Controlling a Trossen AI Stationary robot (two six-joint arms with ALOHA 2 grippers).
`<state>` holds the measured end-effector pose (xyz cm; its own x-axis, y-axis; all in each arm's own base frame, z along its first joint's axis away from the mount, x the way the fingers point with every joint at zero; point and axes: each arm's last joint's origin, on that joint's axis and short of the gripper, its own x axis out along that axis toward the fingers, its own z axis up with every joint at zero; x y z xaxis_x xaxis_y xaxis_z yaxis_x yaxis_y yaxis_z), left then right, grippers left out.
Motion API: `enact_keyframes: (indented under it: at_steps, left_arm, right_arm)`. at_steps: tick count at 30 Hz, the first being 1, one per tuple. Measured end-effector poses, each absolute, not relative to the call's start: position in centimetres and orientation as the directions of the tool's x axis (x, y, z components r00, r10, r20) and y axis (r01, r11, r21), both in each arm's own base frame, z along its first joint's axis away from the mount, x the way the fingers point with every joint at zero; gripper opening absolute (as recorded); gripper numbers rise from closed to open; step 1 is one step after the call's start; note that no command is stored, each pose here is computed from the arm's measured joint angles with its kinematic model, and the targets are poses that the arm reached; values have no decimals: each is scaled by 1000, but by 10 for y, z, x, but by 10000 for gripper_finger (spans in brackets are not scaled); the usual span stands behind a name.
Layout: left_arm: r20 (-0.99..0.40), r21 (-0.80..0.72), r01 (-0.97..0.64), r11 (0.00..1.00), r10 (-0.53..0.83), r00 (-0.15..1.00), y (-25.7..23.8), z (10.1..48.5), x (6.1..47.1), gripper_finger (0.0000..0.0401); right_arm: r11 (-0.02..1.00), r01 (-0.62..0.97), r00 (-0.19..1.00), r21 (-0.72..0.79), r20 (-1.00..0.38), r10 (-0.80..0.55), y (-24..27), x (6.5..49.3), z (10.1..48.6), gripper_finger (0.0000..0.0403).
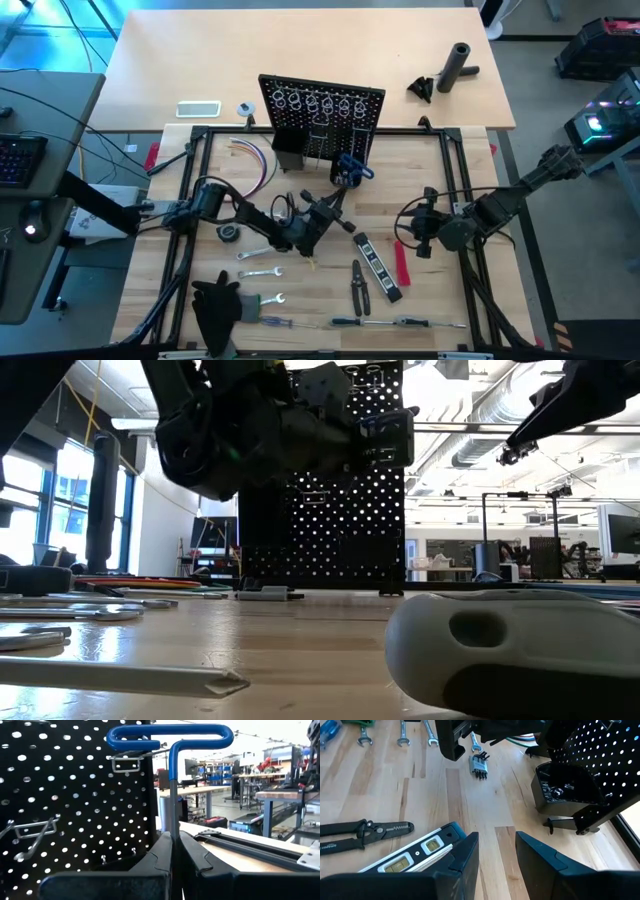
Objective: Hang tools onto peg board
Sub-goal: Hang the blue pick tool on the black pegboard
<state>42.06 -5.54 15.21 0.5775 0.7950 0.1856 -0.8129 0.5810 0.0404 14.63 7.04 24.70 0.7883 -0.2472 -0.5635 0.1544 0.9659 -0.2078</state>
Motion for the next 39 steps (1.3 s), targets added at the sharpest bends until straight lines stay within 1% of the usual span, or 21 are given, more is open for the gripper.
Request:
enact_keyframes:
  at_steps: [4,10,15,24,29,39]
  left_arm:
    - [168,78,-813,577,796,581,-55,155,429,4]
    - [165,88,-816,571,800,577,-52,158,433,4]
    - [163,89,-818,569,801,575,-52,158,433,4]
    - [181,82,-798,596,779,600,-55,159,433,4]
    - [197,79,-804,589,782,592,-54,162,432,4]
    - [186,55,-820,569,801,569,-54,162,431,4]
  right_arm:
    - [965,152,785,-213,-567,-249,70,146,247,124]
    - [966,154,785,-208,-568,-248,70,146,247,124]
    - [966,154,785,-206,-568,-247,70,146,247,124]
    - [968,149,785,-202,-571,-241,70,146,246,124]
    - [968,149,785,-202,-571,-240,70,146,246,124]
    - [970,143,784,-197,-575,-232,71,146,246,124]
